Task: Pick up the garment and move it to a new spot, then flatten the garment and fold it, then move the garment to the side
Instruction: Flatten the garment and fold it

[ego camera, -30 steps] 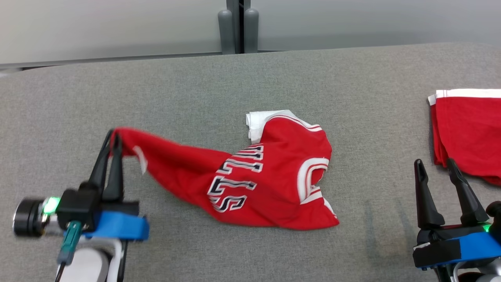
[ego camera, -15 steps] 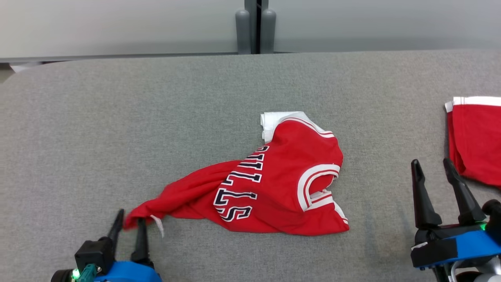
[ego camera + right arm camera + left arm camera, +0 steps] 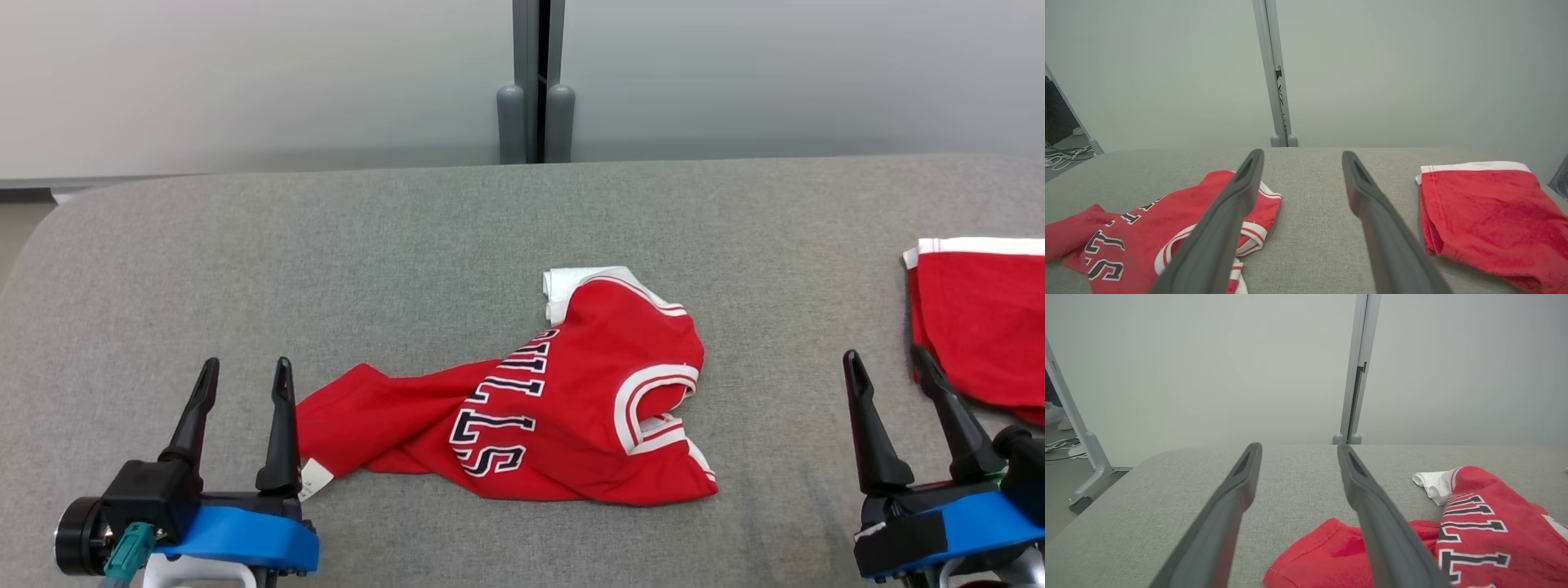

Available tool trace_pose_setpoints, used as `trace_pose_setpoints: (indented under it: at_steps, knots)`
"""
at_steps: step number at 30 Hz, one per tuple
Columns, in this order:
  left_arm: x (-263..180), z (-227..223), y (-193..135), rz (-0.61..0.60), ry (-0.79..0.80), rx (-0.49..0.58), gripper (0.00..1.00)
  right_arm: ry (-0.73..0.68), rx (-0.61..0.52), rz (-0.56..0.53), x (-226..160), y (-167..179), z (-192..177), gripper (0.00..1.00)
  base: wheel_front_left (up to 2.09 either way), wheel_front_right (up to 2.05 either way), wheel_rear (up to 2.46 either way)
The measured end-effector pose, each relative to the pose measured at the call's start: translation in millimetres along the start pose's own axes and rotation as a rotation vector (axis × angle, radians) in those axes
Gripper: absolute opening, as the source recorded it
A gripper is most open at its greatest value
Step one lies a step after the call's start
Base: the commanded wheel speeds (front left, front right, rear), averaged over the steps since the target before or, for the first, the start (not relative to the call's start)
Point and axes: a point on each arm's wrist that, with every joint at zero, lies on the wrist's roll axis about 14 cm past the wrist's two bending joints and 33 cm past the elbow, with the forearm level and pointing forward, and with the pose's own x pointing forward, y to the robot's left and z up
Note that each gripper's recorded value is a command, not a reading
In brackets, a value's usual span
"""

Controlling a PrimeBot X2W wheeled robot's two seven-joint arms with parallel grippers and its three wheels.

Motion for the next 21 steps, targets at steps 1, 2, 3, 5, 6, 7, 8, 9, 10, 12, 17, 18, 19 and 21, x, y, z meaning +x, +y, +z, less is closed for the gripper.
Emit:
trace_pose_setpoints:
  at_steps: [1,2,3,5,6,7,8,9,10,12,17,18,19,21]
  knots:
    - [0.2,4.8,-2.8,-0.011,-0.011,0.002,1.0,0.002,-0.002,-0.001,-2.1,-0.6,0.6,1.0,0.0,0.0,0.0]
    - [0.0,7.8,-5.5,-0.021,-0.015,0.003,1.0,0.003,-0.004,-0.002,-4.4,-0.9,0.7,1.0,0.0,0.0,0.0]
    - [-0.4,10.0,-8.0,-0.03,-0.017,0.003,1.0,0.004,-0.005,-0.002,-6.3,-1.0,1.2,1.0,0.0,0.0,0.0]
    - [-2.0,11.4,-11.5,-0.041,-0.015,0.002,1.0,0.004,-0.006,-0.004,-9.5,-1.0,2.5,1.0,0.0,0.0,0.0]
    - [-2.7,11.2,-13.1,-0.044,-0.011,0.001,1.0,0.005,-0.006,-0.005,-11.0,-1.5,2.8,1.0,0.0,0.0,0.0]
    - [-3.1,11.1,-14.3,-0.047,-0.009,-0.002,1.0,0.006,-0.007,-0.008,-12.4,-2.0,2.8,1.0,0.0,0.0,0.0]
    - [-3.4,10.4,-14.8,-0.047,-0.005,-0.004,1.0,0.007,-0.007,-0.009,-13.4,-2.4,2.7,1.0,0.0,0.0,0.0]
    - [-3.9,9.7,-15.2,-0.048,-0.002,-0.004,1.0,0.006,-0.007,-0.01,-13.5,-2.7,3.0,1.0,0.0,0.0,0.0]
    - [-4.0,9.2,-15.3,-0.046,0.0,-0.005,1.0,0.006,-0.007,-0.01,-13.4,-2.9,3.1,1.0,0.0,0.0,0.0]
    - [-3.9,9.5,-16.2,-0.048,0.0,-0.006,1.0,0.007,-0.007,-0.011,-13.2,-3.1,2.9,1.0,0.0,0.0,0.0]
    - [-3.4,9.2,-15.5,-0.044,0.0,-0.005,1.0,0.014,-0.008,-0.014,-12.5,-4.1,1.5,1.0,0.0,0.0,0.0]
    - [-3.3,9.5,-15.2,-0.042,-0.003,-0.006,1.0,0.016,-0.008,-0.014,-12.3,-4.3,1.0,1.0,0.0,0.0,0.0]
    - [-3.2,9.4,-14.7,-0.04,-0.004,-0.005,1.0,0.017,-0.007,-0.015,-12.1,-4.4,0.4,1.0,0.0,0.0,0.0]
    - [-2.9,8.6,-14.3,-0.039,-0.002,-0.005,1.0,0.025,-0.006,-0.013,-11.6,-3.7,-2.0,1.0,0.0,0.0,0.0]
